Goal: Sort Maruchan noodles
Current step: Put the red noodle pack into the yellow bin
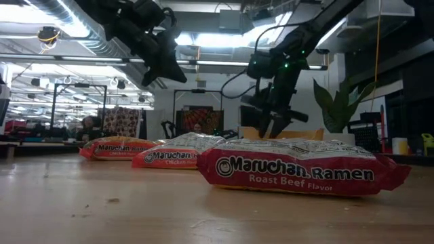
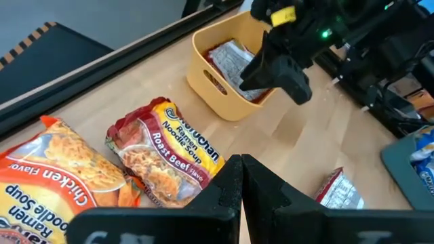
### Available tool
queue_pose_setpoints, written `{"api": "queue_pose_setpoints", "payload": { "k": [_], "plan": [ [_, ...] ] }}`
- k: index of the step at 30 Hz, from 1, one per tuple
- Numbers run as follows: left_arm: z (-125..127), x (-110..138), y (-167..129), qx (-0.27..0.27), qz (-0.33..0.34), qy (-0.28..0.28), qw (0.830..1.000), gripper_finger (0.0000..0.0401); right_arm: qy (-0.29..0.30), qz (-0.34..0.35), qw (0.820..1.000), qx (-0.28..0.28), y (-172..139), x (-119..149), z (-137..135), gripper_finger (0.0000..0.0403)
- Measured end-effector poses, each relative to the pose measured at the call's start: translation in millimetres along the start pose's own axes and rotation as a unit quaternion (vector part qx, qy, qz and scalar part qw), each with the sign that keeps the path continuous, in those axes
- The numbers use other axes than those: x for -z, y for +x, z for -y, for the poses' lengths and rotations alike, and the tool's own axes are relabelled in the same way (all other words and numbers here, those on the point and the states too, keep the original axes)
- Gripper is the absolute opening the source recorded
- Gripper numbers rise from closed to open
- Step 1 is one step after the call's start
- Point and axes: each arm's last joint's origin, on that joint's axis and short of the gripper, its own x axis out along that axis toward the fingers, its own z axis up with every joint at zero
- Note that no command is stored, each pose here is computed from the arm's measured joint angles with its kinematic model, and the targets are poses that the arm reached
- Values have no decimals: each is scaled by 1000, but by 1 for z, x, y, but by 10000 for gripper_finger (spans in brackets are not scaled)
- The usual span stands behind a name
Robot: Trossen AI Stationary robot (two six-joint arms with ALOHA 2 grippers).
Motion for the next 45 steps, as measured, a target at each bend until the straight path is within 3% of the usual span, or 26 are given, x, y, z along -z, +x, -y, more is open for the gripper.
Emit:
{"api": "queue_pose_setpoints", "payload": {
  "k": [6, 13, 21, 25, 28, 39, 45],
  "plan": [
    [0, 0, 0, 0, 0, 12, 1000, 0, 11, -26, 999, 43, 2, 6, 6, 127],
    [0, 0, 0, -2, 0, 12, 1000, 0, 7, -40, 992, 119, -17, 2, 7, 127],
    [-4, 1, -1, 25, -17, 18, 999, 0, -27, 31, 999, 34, -58, -32, -30, 127],
    [-17, 3, 1, 22, -41, -5, 999, 0, -54, 57, 996, -51, -77, -36, -59, 127],
    [-29, 3, 6, 28, -54, -14, 998, 0, -78, 52, 992, -82, -79, -23, -77, 127],
    [-44, 19, 63, 51, -91, 36, 994, 0, -150, 1, 987, -59, -62, 63, -117, 127],
    [-43, 24, 82, -13, -88, 76, 993, 0, -133, -10, 990, -37, -54, 94, -123, 127]
  ]
}}
